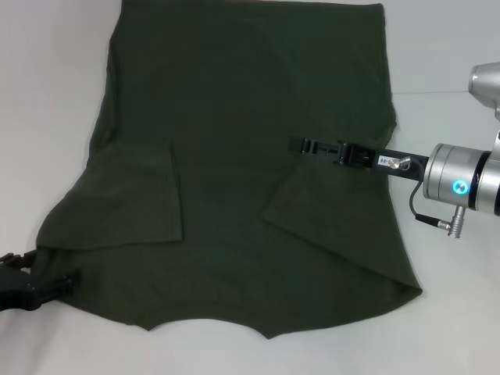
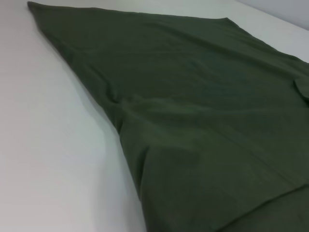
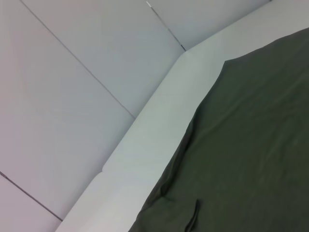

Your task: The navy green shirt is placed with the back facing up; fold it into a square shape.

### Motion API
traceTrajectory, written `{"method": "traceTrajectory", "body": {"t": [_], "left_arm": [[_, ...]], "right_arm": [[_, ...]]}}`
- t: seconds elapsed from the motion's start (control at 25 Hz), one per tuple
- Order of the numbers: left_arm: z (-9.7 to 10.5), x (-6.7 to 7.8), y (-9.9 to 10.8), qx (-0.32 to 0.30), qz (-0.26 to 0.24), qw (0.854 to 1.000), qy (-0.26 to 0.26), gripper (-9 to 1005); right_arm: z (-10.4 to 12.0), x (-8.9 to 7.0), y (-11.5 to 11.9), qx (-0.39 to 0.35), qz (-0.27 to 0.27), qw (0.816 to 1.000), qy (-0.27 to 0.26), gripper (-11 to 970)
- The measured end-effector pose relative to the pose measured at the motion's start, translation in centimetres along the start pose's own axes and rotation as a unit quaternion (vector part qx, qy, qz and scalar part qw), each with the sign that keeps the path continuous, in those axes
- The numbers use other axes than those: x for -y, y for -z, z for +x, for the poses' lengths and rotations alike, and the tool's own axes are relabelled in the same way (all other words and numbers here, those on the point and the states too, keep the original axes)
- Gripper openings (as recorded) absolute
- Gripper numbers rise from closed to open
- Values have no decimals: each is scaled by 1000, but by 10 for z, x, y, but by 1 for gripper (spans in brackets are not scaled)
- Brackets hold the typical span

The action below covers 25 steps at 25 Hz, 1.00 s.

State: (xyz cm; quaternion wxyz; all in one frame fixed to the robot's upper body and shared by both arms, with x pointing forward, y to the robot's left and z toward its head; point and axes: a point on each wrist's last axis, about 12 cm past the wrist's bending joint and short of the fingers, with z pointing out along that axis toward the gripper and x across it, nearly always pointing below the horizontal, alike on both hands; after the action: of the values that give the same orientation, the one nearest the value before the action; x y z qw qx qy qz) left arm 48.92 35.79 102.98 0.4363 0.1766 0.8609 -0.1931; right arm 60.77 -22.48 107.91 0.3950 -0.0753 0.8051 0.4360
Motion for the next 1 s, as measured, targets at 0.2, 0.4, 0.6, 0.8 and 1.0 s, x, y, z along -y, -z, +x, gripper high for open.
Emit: {"method": "traceTrajectory", "body": {"t": [0.2,0.4,0.6,0.8,1.0], "left_arm": [[0,0,0,0,-1,1000,4,917],[-1,-1,1,0,-2,1000,5,910],[-3,-3,2,-11,-4,1000,6,859],[-5,-3,4,-16,-2,1000,4,714],[-7,-4,4,-16,-3,1000,4,456]], "right_arm": [[0,0,0,1,0,1000,-1,915],[-1,0,1,5,0,1000,-3,915],[0,0,1,5,0,1000,-4,914],[-1,0,1,6,0,1000,-4,914],[0,0,1,5,0,1000,-4,914]]}}
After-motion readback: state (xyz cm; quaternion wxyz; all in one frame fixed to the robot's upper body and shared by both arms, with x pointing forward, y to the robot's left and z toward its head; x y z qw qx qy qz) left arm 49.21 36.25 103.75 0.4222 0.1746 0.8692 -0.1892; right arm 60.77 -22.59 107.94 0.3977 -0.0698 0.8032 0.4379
